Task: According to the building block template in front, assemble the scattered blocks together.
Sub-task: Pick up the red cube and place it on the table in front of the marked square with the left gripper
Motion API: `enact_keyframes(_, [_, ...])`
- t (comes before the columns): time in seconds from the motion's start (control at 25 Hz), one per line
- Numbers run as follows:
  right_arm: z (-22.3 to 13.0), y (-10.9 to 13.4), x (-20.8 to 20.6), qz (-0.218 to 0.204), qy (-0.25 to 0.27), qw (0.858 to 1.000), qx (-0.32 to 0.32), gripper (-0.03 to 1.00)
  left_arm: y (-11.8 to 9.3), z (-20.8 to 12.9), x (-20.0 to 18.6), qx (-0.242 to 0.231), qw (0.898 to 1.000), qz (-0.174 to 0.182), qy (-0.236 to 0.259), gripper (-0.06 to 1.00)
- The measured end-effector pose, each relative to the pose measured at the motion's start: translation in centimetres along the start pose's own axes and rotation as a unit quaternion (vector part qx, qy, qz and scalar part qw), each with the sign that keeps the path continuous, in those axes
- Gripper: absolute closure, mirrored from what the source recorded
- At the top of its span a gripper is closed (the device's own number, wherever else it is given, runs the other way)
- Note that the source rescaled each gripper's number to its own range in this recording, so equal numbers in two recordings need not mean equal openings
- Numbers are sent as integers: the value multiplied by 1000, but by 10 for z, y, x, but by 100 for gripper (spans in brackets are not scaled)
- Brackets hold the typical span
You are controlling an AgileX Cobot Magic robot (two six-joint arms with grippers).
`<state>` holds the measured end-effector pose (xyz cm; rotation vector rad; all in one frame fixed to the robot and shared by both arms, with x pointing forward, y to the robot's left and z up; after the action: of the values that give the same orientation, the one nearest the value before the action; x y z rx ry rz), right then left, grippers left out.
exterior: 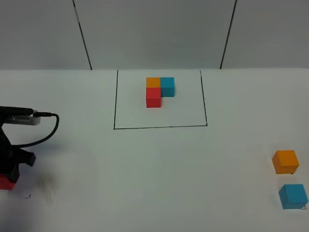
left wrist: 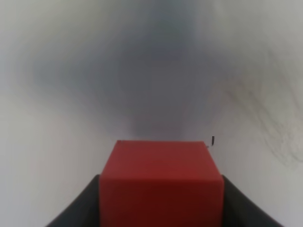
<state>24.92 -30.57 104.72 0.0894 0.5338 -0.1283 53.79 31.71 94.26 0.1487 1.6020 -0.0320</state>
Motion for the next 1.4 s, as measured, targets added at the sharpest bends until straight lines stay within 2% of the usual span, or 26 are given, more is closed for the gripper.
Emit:
enact_keyframes(0.12, [0, 0, 0, 0, 0, 1000, 0, 47, 2, 6, -15, 32, 999, 0, 5, 94])
enact_keyframes(0.24, [0, 0, 0, 0, 0, 1000, 0, 47, -1, 12, -24, 95, 995, -5, -2, 94])
enact_keyframes(0.32, [0, 0, 0, 0, 0, 1000, 0, 47, -7, 15, -27, 160, 987, -5, -7, 94])
enact_keyframes(0.4, [0, 0, 0, 0, 0, 1000, 0, 47, -15, 16, -28, 232, 973, -5, -9, 94])
enact_keyframes(0.48, [0, 0, 0, 0, 0, 1000, 0, 47, -26, 17, -29, 310, 951, -2, -14, 94])
enact_keyframes(0.68, [0, 0, 0, 0, 0, 1000, 0, 47, -53, 27, -31, 430, 901, 9, -60, 94])
enact_keyframes(0.84, [0, 0, 0, 0, 0, 1000, 0, 47, -76, 31, -33, 537, 839, 15, -88, 94])
enact_keyframes(0.88, [0, 0, 0, 0, 0, 1000, 0, 47, -81, 31, -34, 556, 826, 16, -95, 94])
enact_keyframes(0.92, [0, 0, 0, 0, 0, 1000, 0, 47, -86, 32, -34, 567, 818, 16, -100, 94])
enact_keyframes(1.0, [0, 0, 0, 0, 0, 1000, 0, 47, -92, 33, -38, 574, 811, 7, -110, 94])
enact_keyframes(1.08, [0, 0, 0, 0, 0, 1000, 0, 47, -97, 34, -45, 572, 812, -16, -115, 94])
enact_keyframes(1.24, [0, 0, 0, 0, 0, 1000, 0, 47, -111, 32, -72, 560, 816, -91, -116, 94])
enact_keyframes(1.32, [0, 0, 0, 0, 0, 1000, 0, 47, -122, 31, -84, 566, 809, -107, -114, 94])
enact_keyframes(1.4, [0, 0, 0, 0, 0, 1000, 0, 47, -139, 30, -93, 584, 798, -93, -114, 94])
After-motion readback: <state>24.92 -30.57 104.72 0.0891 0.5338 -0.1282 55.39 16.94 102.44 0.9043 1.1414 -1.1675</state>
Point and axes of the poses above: a point on each arm's last joint axis where the gripper is mounted, x pointing out along that axis toward the gripper, y along the wrist's bending axis when the last joint is at zero, z = x × y, the point moved 1 cm from there along x, pointing out along that axis toward the gripper, and after that the axes turned 2 degrees about x, right-handed, at the moved point
